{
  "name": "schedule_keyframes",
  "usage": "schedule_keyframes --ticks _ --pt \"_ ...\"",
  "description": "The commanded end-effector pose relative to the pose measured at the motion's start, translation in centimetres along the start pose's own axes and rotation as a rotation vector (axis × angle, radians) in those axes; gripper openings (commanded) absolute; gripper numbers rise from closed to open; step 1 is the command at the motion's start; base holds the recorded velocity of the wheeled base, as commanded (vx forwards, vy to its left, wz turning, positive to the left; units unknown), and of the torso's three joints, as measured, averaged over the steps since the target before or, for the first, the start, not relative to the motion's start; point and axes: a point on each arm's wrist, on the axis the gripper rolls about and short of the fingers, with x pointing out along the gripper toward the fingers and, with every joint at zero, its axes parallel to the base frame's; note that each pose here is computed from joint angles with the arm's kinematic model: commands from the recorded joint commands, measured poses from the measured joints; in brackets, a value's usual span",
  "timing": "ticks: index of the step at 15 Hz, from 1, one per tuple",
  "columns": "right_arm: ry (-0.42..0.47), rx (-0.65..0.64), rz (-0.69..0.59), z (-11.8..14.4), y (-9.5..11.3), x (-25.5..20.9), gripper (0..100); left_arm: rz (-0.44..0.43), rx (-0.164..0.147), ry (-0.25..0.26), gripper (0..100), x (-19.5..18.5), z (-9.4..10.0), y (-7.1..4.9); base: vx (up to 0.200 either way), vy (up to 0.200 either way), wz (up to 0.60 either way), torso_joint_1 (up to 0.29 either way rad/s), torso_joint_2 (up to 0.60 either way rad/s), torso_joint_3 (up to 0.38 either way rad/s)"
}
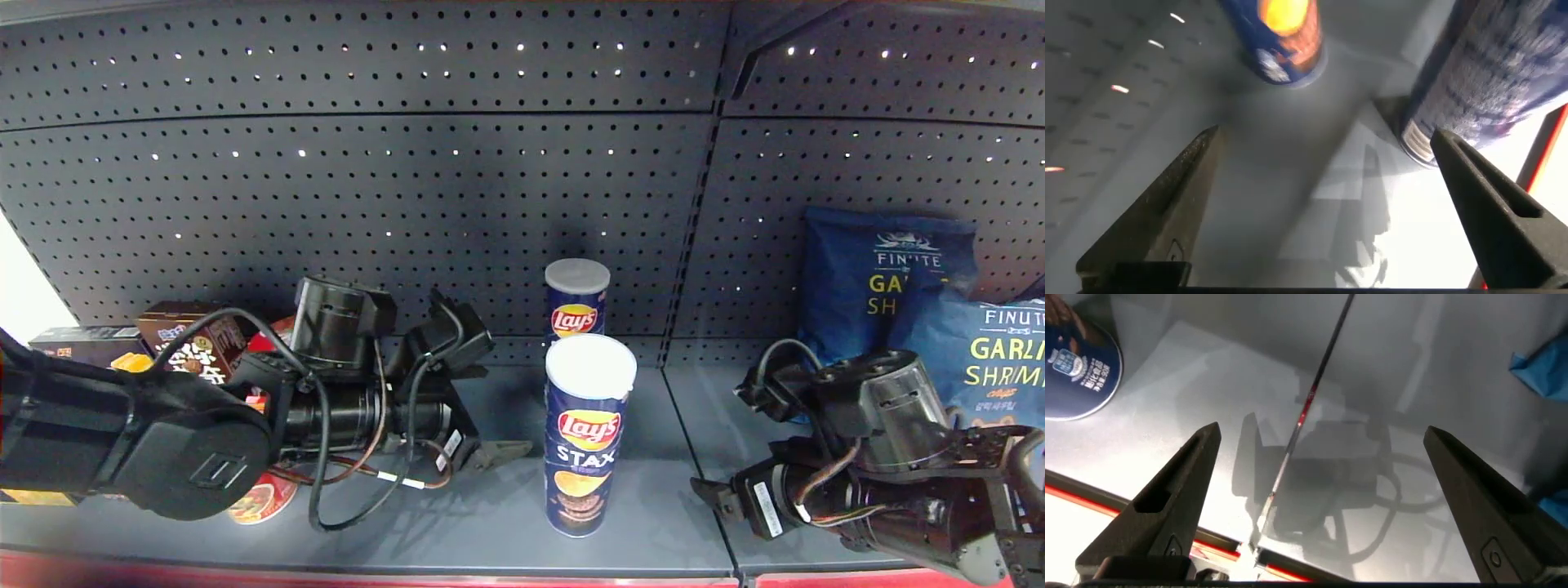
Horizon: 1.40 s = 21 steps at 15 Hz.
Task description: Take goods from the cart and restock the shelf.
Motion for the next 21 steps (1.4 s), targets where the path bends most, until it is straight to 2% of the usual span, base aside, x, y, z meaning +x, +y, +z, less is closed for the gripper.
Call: schedule_keyframes --ticks 1,4,5,7,10,12,14,16,19,21 --pt "-0.073 0.028 -0.004 0.0 -1.0 -2.7 100 0.062 0.027 -0.080 100 -3.5 2.0 -0.2 0.000 0.000 0.00 0.000 0.00 0.000" --pt "-0.159 0.057 -0.005 -1.9 -2.6 -7.0 100 0.138 0.026 -0.121 100 -6.9 2.3 -0.4 0.000 0.000 0.00 0.000 0.00 0.000" --pt "-0.168 0.064 -0.013 -2.3 -3.0 -7.5 100 0.151 0.018 -0.123 100 -7.5 2.0 -0.5 0.000 0.000 0.00 0.000 0.00 0.000" --pt "-0.209 0.105 -0.065 -3.8 -4.5 -9.8 100 0.201 0.011 -0.140 100 -11.1 0.8 -1.4 0.000 0.000 0.00 0.000 0.00 0.000" --pt "-0.271 0.185 -0.166 -5.2 -6.4 -11.7 100 0.327 0.000 -0.188 100 -15.6 -0.3 -1.8 0.000 0.000 0.00 0.000 0.00 0.000" --pt "-0.320 0.239 -0.246 -6.2 -7.5 -13.1 100 0.424 0.003 -0.224 100 -18.6 -0.9 -2.5 0.000 0.000 0.00 0.000 0.00 0.000" --pt "-0.358 0.274 -0.332 -7.5 -8.0 -14.6 100 0.494 -0.039 -0.277 100 -21.0 -1.5 -3.7 0.000 0.000 0.00 0.000 0.00 0.000" --pt "-0.372 0.279 -0.382 -8.3 -7.9 -15.5 100 0.567 -0.062 -0.309 100 -22.6 -2.1 -4.6 0.000 0.000 0.00 0.000 0.00 0.000" --pt "-0.427 0.308 -0.442 -9.0 -8.1 -16.7 100 0.658 -0.067 -0.320 100 -24.1 -3.2 -5.7 0.000 0.000 0.00 0.000 0.00 0.000" --pt "-0.442 0.325 -0.486 -11.2 -8.0 -17.3 100 0.681 -0.064 -0.341 100 -24.7 -4.8 -7.8 0.000 0.000 0.00 0.000 0.00 0.000"
